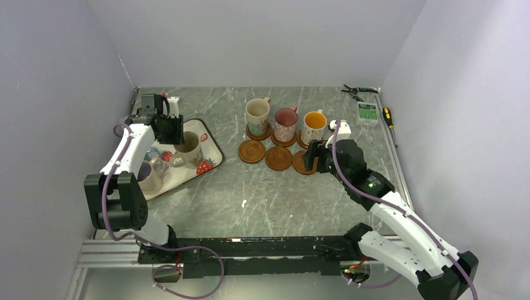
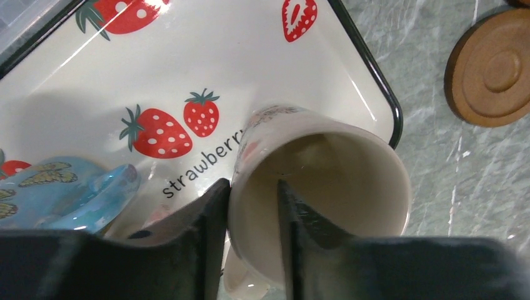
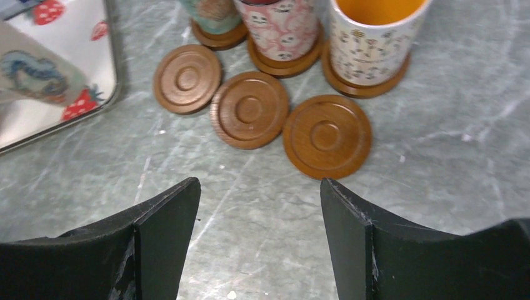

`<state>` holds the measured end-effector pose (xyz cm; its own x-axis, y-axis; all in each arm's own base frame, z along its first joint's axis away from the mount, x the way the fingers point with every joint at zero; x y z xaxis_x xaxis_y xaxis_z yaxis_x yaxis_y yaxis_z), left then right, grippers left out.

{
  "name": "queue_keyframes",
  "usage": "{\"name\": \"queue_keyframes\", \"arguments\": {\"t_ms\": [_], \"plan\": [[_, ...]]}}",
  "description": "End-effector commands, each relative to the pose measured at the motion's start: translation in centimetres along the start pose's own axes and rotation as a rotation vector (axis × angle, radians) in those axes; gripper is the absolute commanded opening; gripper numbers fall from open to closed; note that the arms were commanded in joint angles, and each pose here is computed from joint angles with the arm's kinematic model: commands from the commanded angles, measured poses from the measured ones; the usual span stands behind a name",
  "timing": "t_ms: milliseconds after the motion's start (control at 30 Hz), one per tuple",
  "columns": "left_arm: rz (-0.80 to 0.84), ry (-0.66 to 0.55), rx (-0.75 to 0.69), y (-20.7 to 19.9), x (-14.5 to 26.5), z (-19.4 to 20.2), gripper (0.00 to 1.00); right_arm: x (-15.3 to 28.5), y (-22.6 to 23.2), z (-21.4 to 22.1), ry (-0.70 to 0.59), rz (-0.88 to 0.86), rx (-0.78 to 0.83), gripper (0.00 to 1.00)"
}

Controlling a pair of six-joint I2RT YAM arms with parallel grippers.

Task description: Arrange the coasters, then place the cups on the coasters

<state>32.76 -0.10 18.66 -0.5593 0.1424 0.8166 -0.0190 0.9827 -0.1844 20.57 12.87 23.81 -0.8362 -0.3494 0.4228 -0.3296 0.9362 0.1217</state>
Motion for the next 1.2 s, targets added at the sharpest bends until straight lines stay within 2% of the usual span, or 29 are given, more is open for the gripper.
{"name": "queue_keyframes", "arguments": {"t_ms": [0,100,133,333,467,700,867,1167], "plan": [[0.035,-0.013,0.003,-0.2,-0.8,-0.6,0.32,1.1,-2.0,-1.3,-0.035,0.180,-0.020,0.75],[0.033,-0.015,0.020,-0.3,-0.8,-0.6,0.05,1.4,-3.0,-1.3,-0.028,0.256,-0.032,0.76],[0.025,-0.024,0.025,-0.3,-0.6,-0.7,0.03,1.5,-3.3,-1.2,-0.026,0.273,-0.038,0.77],[-0.021,-0.130,0.082,-0.4,2.0,-1.4,0.03,1.7,-5.5,-1.2,-0.023,0.311,-0.100,0.78],[0.005,-0.216,0.115,-1.2,4.8,-2.1,0.03,1.9,-7.1,-1.3,-0.028,0.316,-0.135,0.79],[0.128,-0.234,0.086,-5.3,7.7,-3.0,0.03,2.2,-8.1,-1.8,-0.042,0.332,-0.143,0.79],[0.176,-0.204,0.061,-9.5,7.4,-3.0,0.03,2.1,-8.0,-1.8,-0.046,0.315,-0.159,0.79],[0.254,-0.186,0.035,-15.4,4.5,-3.2,0.03,2.1,-7.8,-1.3,-0.033,0.306,-0.174,0.79]]}}
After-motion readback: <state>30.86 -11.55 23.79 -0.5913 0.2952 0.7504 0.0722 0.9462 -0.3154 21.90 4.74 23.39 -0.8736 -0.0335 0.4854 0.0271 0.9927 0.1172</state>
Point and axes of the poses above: each gripper's point midway between its finger pads, its own x axis back along the fingers, its own y axis along the line the jaws close on, z = x × y, the point moved 6 cm from there along x, back along the fingers, and after that the axes turned 8 degrees about x, right-handed, at the moved point
